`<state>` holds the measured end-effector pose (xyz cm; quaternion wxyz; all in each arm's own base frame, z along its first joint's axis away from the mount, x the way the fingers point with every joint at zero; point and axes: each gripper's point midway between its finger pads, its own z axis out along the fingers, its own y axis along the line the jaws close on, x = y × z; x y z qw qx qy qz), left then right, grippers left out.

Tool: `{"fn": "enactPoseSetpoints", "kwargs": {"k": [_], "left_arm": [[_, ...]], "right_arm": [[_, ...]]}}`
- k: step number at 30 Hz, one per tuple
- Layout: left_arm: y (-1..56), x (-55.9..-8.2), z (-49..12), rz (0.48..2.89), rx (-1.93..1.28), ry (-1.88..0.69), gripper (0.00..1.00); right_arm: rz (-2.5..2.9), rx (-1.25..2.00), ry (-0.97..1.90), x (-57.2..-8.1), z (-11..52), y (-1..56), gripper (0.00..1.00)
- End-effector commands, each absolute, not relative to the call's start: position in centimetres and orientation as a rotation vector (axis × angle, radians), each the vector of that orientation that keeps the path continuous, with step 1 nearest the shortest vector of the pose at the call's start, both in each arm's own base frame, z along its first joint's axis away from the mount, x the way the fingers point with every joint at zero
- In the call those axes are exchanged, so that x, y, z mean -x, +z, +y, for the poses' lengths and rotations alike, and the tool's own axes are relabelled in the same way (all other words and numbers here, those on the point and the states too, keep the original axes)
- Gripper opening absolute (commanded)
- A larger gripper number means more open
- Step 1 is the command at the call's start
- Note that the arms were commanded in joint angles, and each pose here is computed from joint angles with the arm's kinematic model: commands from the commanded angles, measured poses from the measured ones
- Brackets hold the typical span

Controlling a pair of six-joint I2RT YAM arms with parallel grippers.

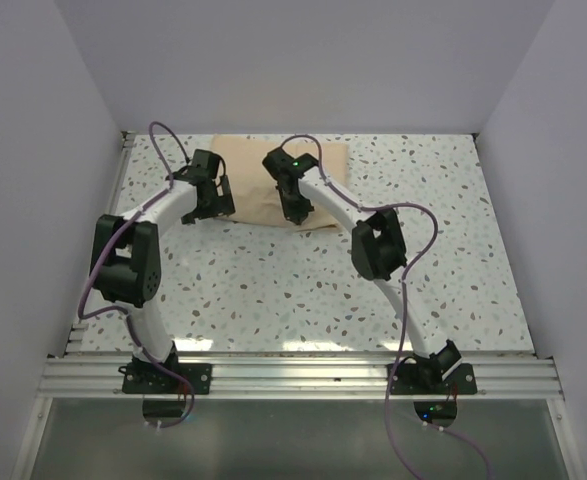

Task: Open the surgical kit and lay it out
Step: Open the surgical kit at the center of the board.

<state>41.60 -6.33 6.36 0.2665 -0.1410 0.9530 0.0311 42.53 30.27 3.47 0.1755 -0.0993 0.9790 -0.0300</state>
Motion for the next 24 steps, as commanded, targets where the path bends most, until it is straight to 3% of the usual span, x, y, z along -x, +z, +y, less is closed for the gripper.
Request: {"fn": "enactPoseSetpoints", "kwargs": {"k": [1,9,24], "left_arm": [[7.7,-43.2,-6.4,2.525,0.378,0.054,0.95],[8.8,-44.3,-6.2,2.508,0.372,0.081,0.95],[9.4,-44.3,-6.1,2.515,0.359,0.099,0.92]], "right_arm": [[2.653,0.191,-0.017,-44.8,29.0,10.2,0.0],[2.453,-0.14,-0.04,-48.1,19.5,19.5,0.0],[2.516,-0.578,-0.72,-41.9,0.7,12.6,0.0]]}}
